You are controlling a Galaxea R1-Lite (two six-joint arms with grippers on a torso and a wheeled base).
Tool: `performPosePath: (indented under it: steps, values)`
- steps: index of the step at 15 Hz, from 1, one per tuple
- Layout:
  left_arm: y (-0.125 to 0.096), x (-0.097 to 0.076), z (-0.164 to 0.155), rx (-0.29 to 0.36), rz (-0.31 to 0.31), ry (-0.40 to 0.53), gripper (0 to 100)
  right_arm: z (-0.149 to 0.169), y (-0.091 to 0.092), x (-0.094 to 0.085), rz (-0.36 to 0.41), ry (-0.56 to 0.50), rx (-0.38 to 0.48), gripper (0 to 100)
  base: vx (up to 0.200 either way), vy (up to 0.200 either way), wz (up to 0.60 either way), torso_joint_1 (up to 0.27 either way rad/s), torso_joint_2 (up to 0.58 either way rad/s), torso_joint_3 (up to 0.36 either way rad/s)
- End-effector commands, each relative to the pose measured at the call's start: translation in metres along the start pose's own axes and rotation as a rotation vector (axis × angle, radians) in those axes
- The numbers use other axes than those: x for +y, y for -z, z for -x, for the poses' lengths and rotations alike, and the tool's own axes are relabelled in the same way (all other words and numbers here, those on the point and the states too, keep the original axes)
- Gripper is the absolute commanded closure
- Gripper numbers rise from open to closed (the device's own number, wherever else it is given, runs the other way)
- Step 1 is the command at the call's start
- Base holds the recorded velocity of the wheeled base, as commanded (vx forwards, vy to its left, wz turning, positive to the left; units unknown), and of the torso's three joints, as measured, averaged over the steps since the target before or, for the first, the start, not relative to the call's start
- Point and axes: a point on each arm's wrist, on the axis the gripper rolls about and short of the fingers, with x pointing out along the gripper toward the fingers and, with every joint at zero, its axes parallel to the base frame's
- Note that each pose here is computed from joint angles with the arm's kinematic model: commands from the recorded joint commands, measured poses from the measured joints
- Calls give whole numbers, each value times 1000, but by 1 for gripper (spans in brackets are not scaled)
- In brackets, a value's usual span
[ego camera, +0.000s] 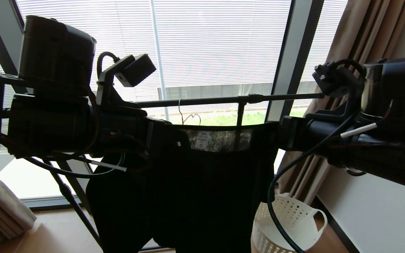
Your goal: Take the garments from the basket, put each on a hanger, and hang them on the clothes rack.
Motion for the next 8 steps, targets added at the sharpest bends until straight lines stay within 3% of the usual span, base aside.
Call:
performPosePath:
  steps: [1, 2, 5, 8]
  values:
    - [11, -10, 0, 46, -5, 23, 100, -37, -13, 11, -9, 8, -20, 100, 0, 0, 0, 0, 0, 0]
    - [12, -11, -1, 49, -8, 26, 100, -38, -14, 12, -10, 8, -22, 100, 0, 0, 0, 0, 0, 0]
    - [35, -35, -11, 161, -25, 107, 100, -79, -30, 33, -23, -22, -68, 100, 0, 0, 0, 0, 0, 0]
    - [45, -58, -23, 214, -18, 177, 100, -92, -26, 54, -17, -68, -66, 100, 0, 0, 0, 0, 0, 0]
